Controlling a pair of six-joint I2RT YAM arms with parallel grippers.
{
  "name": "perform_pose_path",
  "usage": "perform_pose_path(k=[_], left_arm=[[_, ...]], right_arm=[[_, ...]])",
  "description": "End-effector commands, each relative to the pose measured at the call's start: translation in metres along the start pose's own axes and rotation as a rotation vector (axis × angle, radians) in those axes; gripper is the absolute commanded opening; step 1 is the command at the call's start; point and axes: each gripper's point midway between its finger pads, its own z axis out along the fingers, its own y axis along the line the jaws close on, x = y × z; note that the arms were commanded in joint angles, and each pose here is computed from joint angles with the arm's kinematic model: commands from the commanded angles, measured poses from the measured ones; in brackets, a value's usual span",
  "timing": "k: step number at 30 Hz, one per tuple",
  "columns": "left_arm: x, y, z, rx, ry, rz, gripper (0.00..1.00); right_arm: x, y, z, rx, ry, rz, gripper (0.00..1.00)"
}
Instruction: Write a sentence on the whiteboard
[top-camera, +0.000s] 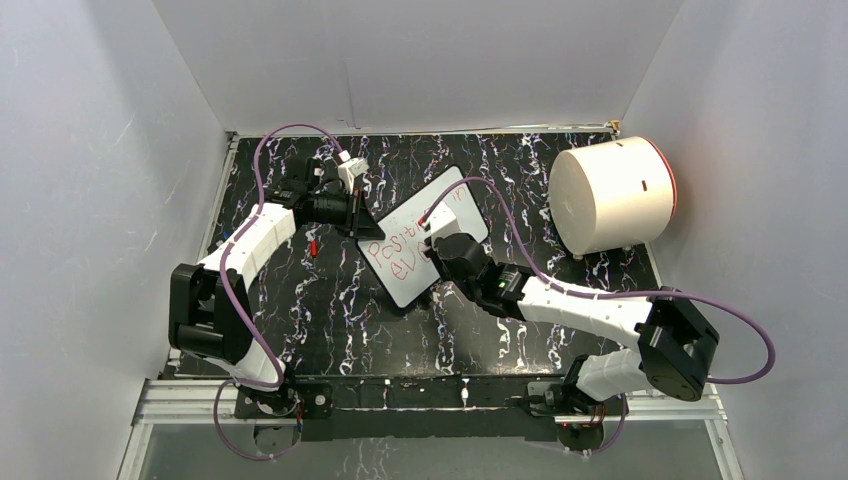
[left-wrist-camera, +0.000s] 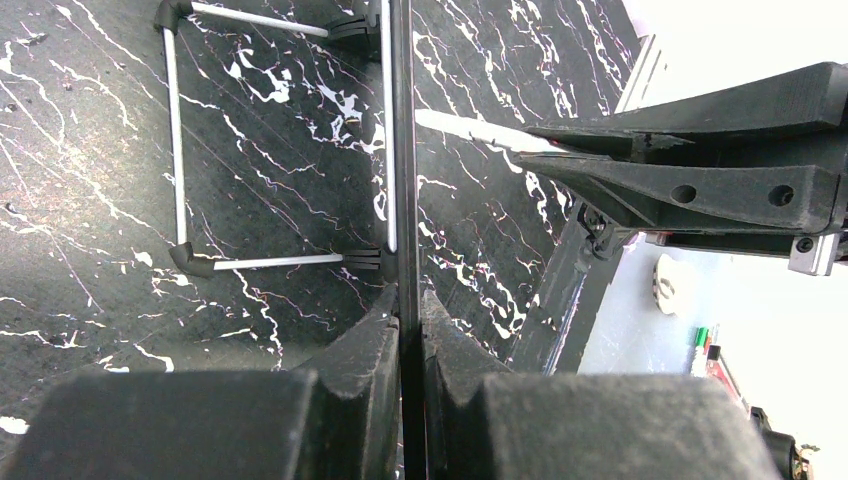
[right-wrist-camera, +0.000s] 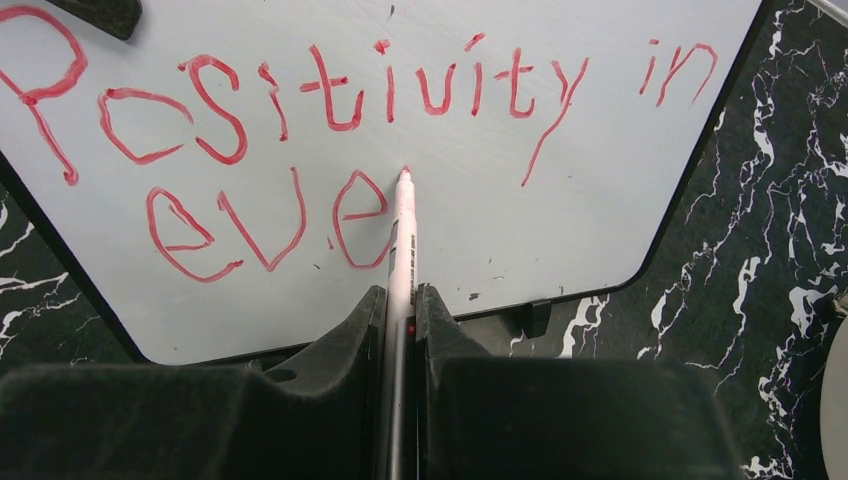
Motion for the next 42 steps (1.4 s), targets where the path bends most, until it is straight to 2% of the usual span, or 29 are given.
perform_pose_path(k=[1,19,42], left_arm=[[0.025,0.013,0.006,-0.047,0.084,-0.08,0.0],[0.025,0.012,0.006,-0.045,0.082,-0.078,0.0],[0.026,0.012,0.007,-0.034,0.087,-0.088,0.0]], right_arm=[[0.004,0.0,-0.001,-0.007,0.011,0.021,0.0],[0.034,0.002,-0.008,-0.03,0.083,0.032,0.0],[-0.019,0.001,-0.001,-0.019,-0.068,0.038,0.0]])
